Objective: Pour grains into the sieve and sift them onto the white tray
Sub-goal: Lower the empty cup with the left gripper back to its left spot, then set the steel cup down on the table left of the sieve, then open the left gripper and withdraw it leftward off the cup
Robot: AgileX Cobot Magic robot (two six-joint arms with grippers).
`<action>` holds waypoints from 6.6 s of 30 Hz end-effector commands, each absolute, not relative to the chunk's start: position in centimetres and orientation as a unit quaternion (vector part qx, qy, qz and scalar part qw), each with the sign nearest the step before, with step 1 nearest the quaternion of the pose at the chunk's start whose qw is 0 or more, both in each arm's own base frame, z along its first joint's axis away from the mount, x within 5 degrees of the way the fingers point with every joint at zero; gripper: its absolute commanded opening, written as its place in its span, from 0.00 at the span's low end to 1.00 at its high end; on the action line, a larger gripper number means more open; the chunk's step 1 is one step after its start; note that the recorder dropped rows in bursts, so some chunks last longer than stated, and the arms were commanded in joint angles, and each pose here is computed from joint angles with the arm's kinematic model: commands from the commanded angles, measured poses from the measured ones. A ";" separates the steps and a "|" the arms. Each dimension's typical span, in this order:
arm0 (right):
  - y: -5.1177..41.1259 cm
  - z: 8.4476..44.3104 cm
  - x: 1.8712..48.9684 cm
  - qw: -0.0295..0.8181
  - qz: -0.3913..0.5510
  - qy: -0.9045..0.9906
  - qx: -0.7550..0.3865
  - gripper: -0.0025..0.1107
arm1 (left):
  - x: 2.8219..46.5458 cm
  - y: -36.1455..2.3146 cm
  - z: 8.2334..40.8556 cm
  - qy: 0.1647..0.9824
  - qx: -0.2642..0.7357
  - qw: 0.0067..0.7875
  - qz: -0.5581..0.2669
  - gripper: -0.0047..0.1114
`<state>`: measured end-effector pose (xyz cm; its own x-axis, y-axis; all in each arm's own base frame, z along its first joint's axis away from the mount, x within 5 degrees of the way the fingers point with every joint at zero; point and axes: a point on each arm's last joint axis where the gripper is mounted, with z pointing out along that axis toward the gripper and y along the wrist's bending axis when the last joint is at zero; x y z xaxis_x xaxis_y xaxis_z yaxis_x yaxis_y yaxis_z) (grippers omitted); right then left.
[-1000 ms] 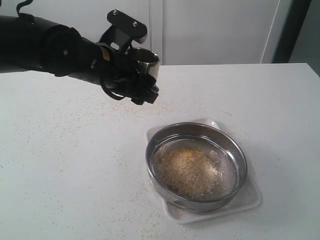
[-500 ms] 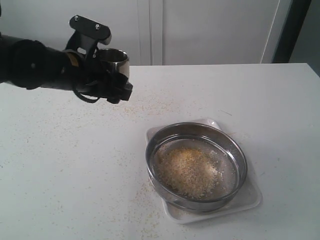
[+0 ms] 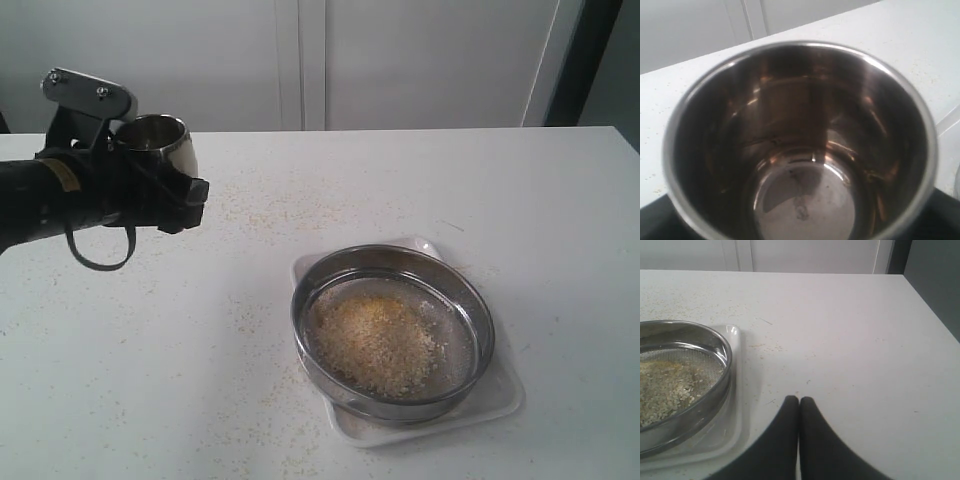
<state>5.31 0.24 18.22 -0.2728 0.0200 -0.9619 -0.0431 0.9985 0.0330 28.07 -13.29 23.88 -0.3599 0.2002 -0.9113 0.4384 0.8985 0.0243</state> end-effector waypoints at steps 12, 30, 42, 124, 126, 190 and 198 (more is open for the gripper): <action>0.2 18.2 5.3 0.608 0.025 0.793 -0.006 0.02 | 27.3 -8.7 22.1 0.783 0.175 0.580 -0.141 0.04; 0.2 18.2 5.3 0.608 0.025 0.793 -0.006 0.02 | 23.5 -8.6 17.7 0.792 0.250 0.531 -0.167 0.04; 0.2 18.2 5.3 0.608 0.025 0.793 -0.006 0.02 | 22.1 -9.9 15.6 0.762 0.351 0.501 -0.213 0.04; 0.2 18.2 5.3 0.608 0.025 0.793 -0.006 0.02 | 24.7 -11.8 9.9 0.724 0.440 0.463 -0.261 0.81; 0.2 18.2 5.3 0.608 0.025 0.793 -0.006 0.02 | 24.7 -11.8 9.9 0.724 0.440 0.463 -0.261 0.81; 0.2 18.2 5.3 0.608 0.025 0.793 -0.006 0.02 | 24.0 -11.3 18.8 0.678 0.417 0.560 -0.229 0.94; 0.2 18.2 5.3 0.608 0.036 0.793 0.007 0.02 | 23.8 -10.4 19.9 0.738 0.342 0.535 -0.227 0.19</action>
